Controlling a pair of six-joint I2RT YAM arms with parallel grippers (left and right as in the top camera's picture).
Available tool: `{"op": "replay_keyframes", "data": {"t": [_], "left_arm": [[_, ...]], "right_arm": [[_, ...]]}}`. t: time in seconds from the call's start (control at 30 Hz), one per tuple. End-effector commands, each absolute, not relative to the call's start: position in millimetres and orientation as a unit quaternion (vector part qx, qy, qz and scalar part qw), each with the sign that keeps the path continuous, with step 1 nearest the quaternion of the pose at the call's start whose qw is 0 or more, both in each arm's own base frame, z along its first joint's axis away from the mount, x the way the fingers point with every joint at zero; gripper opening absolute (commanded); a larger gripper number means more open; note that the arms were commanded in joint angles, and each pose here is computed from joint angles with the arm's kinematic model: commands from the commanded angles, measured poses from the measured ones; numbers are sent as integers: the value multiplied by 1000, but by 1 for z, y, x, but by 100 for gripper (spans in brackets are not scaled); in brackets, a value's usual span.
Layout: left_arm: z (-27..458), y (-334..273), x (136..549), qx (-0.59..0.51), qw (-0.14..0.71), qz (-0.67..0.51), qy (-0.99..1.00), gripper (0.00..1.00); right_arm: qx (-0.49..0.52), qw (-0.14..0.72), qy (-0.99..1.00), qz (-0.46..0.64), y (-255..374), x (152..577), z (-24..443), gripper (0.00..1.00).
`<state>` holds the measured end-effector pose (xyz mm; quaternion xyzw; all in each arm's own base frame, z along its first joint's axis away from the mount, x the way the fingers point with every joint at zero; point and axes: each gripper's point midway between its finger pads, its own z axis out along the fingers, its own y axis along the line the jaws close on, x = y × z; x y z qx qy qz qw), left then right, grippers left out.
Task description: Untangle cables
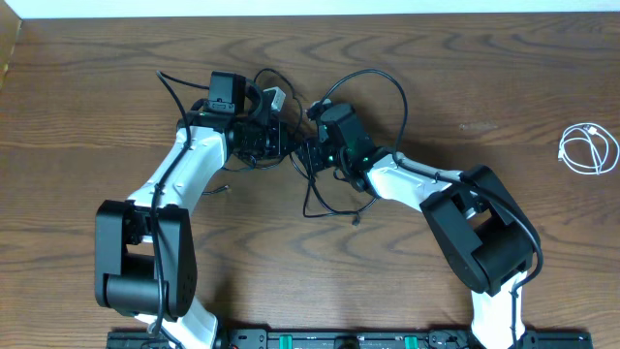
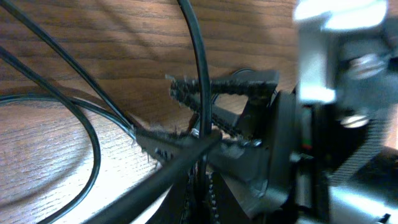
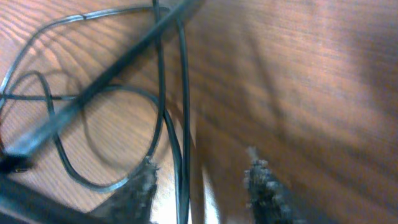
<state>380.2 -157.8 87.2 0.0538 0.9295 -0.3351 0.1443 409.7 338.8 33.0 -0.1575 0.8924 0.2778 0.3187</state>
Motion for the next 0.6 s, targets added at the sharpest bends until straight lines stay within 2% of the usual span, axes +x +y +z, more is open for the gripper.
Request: {"op": "replay_keyframes", "data": {"t": [0.0,0.1,0.13,0.3,0.43,0.57], "left_arm": [[91,-161,383,64,148,-341,926,7],[91,-161,383,64,148,-341,926,7],[91,-161,383,64,148,-341,926,7],[91,-161,384,64,149,-341,926,7],[85,-152,388,41,150,-313,937,8],[73,-130,396,-31,150,-253,955,7]], "right_arm": [[-164,347,881,278,338,421,42,33],[-158,368,871,284,336,431,51,7],[-155,376,868,285,334,436,55,2],[-136,398,862,284,317,454,68,1],[-114,428,851,282,292,470,102,1],[-94,471,833,274,271,480,150,1]]}}
